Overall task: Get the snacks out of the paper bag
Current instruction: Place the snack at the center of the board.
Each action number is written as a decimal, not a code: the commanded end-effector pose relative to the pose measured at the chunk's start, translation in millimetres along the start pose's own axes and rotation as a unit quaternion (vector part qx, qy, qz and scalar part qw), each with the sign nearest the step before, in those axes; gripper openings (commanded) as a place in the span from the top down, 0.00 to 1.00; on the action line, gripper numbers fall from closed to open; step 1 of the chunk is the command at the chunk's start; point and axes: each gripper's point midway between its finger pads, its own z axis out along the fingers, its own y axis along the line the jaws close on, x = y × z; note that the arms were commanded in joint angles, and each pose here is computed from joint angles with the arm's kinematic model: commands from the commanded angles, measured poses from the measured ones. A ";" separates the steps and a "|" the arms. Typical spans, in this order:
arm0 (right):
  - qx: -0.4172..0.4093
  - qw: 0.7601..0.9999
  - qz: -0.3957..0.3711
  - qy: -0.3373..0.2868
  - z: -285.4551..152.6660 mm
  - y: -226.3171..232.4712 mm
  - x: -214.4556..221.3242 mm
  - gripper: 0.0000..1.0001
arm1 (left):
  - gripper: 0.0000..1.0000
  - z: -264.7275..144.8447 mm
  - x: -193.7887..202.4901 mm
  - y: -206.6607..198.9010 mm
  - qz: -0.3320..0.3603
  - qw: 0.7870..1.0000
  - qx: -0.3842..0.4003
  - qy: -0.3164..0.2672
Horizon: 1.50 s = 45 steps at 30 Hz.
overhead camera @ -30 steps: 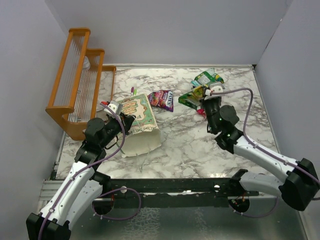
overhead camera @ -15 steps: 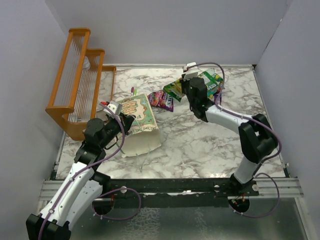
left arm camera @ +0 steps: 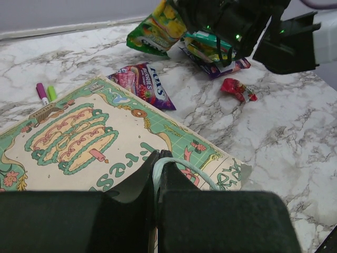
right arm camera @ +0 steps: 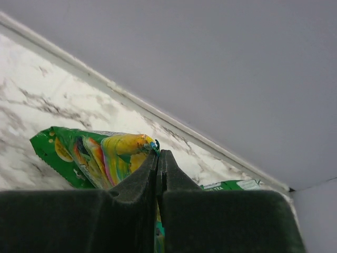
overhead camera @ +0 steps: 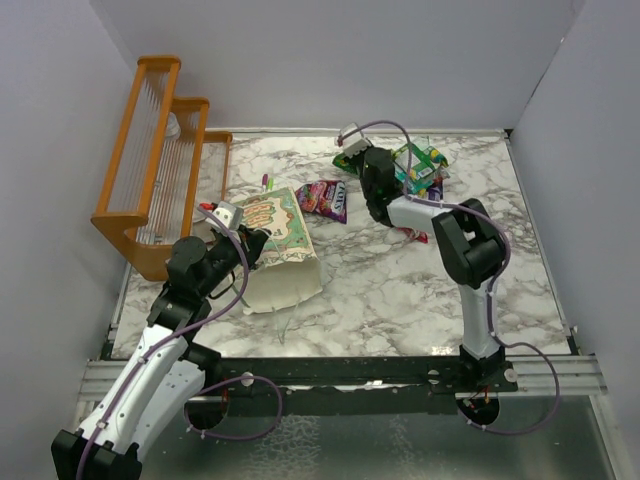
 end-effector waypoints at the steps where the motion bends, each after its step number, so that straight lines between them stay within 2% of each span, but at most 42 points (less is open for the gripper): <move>1: 0.029 0.987 -0.154 -0.032 1.0 -6.7 8.2 0.99 | 1.00 -1.4 -19.9 -3.0 0.005 1.000 0.003 -0.026; 4: -0.007 0.988 -0.151 -0.034 -12.1 3.3 15.6 0.99 | 1.00 0.0 -19.2 -3.3 0.003 1.000 0.004 -0.024; 14: -0.153 0.986 -0.059 0.018 -50.3 51.4 44.5 0.99 | 1.00 1.8 -16.8 -3.2 0.002 1.000 0.006 -0.020; 24: -0.218 0.969 0.003 0.113 -85.6 82.8 78.4 0.99 | 1.00 1.0 -18.0 -4.7 0.002 1.000 0.009 -0.022; 29: -0.235 0.965 0.045 0.112 -104.5 89.7 80.1 0.98 | 1.00 0.5 -18.8 -5.5 0.001 1.000 0.011 -0.024; 33: -0.240 0.961 0.083 0.108 -115.2 87.5 68.9 0.88 | 1.00 0.5 -18.6 -6.0 0.000 1.000 0.012 -0.023; 37: -0.225 0.963 0.115 0.089 -126.0 70.1 46.0 0.62 | 1.00 -0.1 -19.3 -6.1 0.001 1.000 0.012 -0.025; 39: -0.233 0.963 0.129 0.053 -136.9 60.9 23.5 0.54 | 1.00 -0.2 -19.2 -6.4 0.002 1.000 0.013 -0.024; 42: -0.253 0.957 0.138 -0.013 -164.9 48.9 -4.6 0.48 | 1.00 -0.9 -20.8 -7.0 0.003 1.000 0.014 -0.027; 45: -0.283 0.942 0.159 -0.081 -198.2 47.5 -21.9 0.44 | 1.00 -0.8 -20.9 -7.3 0.003 1.000 0.014 -0.028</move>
